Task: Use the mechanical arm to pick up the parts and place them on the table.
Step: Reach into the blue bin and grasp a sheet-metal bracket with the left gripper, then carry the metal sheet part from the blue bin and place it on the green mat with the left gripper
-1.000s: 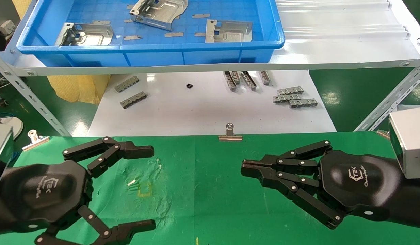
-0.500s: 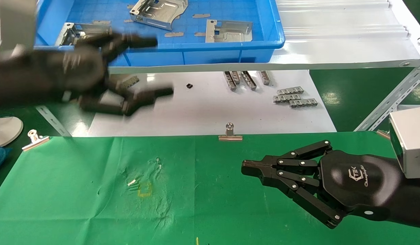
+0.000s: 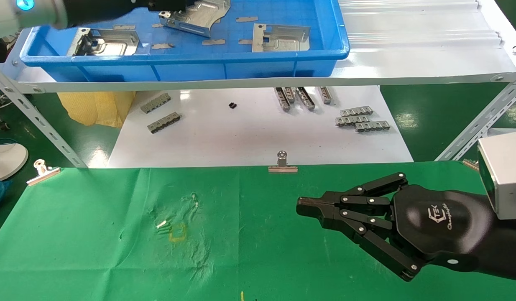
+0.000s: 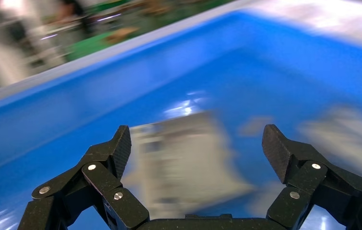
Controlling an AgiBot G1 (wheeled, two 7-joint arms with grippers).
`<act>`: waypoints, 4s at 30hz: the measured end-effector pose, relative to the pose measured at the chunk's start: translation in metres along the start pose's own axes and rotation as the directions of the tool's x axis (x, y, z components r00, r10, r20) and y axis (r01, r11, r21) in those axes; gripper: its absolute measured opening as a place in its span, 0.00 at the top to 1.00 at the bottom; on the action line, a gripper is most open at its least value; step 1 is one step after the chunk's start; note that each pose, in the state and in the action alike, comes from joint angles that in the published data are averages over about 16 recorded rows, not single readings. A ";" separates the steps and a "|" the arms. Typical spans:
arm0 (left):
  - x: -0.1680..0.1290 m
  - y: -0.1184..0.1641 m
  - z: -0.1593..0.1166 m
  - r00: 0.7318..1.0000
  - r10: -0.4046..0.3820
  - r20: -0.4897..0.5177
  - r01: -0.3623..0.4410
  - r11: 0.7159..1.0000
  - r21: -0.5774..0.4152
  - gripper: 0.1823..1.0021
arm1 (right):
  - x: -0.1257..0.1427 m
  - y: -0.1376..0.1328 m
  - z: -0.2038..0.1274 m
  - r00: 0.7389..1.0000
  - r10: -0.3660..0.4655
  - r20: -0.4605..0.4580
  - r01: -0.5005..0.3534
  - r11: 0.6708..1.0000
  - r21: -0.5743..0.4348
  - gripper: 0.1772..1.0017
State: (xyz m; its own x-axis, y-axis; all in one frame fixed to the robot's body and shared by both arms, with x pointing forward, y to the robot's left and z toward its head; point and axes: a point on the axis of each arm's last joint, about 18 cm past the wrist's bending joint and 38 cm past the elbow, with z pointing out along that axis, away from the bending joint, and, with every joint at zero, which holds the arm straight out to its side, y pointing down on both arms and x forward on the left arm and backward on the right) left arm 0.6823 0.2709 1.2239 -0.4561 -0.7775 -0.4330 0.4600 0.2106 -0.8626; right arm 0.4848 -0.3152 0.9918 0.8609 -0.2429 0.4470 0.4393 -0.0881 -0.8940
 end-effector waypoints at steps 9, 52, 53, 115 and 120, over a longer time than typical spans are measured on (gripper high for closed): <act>-0.021 0.010 0.024 0.979 -0.008 0.204 0.025 0.996 -0.080 0.01 | 0.000 0.000 0.000 1.000 0.000 0.000 0.000 1.000 0.000 0.98; -0.014 0.022 0.029 0.981 -0.026 0.191 0.045 0.994 -0.100 0.82 | 0.000 0.000 0.000 1.000 0.000 0.000 0.000 1.000 0.000 0.25; -0.014 0.020 0.027 0.983 -0.020 0.182 0.038 0.995 -0.096 0.84 | 0.000 0.000 0.000 1.000 0.000 0.000 0.000 1.000 0.000 0.23; 0.069 0.245 -0.124 0.627 0.436 -0.646 -0.657 0.742 -0.136 0.87 | 0.000 0.000 0.000 1.000 0.000 0.000 0.000 1.000 0.000 0.00; 0.072 0.246 -0.125 0.630 0.428 -0.648 -0.643 0.755 -0.126 0.83 | 0.000 0.000 0.000 1.000 0.000 0.000 0.000 1.000 0.000 0.00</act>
State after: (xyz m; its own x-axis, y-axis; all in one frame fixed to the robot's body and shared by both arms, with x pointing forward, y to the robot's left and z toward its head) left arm 0.6673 0.3412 0.9481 -0.5838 -0.0158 -0.8117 0.5447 0.7337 -0.4061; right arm 0.4848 -0.3152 0.9918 0.8609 -0.2429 0.4470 0.4393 -0.0881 -0.8940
